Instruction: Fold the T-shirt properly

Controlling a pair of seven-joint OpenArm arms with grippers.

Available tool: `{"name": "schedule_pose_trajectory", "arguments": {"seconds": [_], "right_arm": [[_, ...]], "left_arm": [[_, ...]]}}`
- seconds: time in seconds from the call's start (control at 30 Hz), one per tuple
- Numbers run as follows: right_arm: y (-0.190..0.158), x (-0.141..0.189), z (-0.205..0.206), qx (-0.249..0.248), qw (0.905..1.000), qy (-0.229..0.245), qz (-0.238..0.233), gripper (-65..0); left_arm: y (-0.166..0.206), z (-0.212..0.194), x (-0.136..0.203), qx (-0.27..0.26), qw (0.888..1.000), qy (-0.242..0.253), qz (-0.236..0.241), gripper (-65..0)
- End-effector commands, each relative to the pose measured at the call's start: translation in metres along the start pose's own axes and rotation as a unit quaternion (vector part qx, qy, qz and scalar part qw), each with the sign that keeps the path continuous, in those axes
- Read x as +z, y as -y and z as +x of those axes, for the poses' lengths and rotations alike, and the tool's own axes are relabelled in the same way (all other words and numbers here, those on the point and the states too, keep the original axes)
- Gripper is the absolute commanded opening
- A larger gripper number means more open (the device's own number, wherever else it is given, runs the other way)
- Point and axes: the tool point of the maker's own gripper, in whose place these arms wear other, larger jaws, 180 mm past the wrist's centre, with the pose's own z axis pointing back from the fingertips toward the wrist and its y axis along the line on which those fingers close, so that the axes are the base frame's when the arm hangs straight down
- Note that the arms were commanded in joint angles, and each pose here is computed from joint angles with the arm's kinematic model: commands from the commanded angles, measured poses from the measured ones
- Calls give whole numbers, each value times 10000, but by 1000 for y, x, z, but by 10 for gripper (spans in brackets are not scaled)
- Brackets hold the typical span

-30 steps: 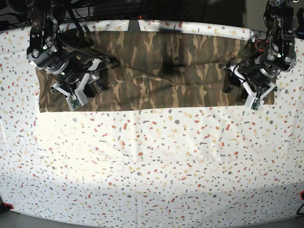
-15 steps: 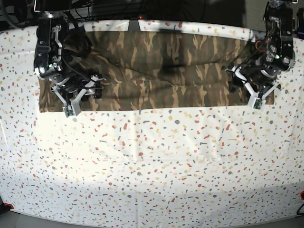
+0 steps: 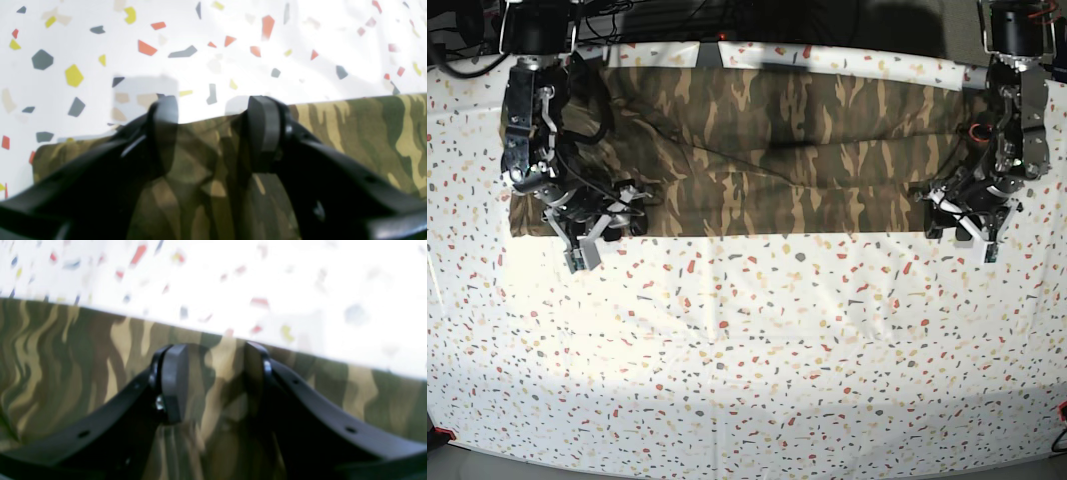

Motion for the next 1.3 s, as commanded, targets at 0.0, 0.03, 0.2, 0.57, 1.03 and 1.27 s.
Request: {"name": "schedule_pose_trajectory", "arguments": {"seconds": [0.0,0.03,0.2,0.57,1.03,1.27], "right_arm": [[7,-3,5,4,10000,-47,-77,-371],[9,-7,5,-51,9999,-68,-77,-371],[8,-15,12,-57,9999,-38,121,-371],[-42,40,105,860,9853,1215,833,-371],[-44,75,-7,703,9952,171,657,-371],[-40,56,-39,500,9974,-166,484,-372]], "left_arm": [[-13,-37,3,-32,9967,-777,239,-331],[-13,-35,3,-35,9971,-717,240,-331],[-12,-33,3,-54,9969,-744,236,-331],[45,84,62,-910,9950,385,-145,-331],[75,-21,97,-837,9952,-304,-410,-332],[79,-81,66,2,9954,-816,-505,-397]]}}
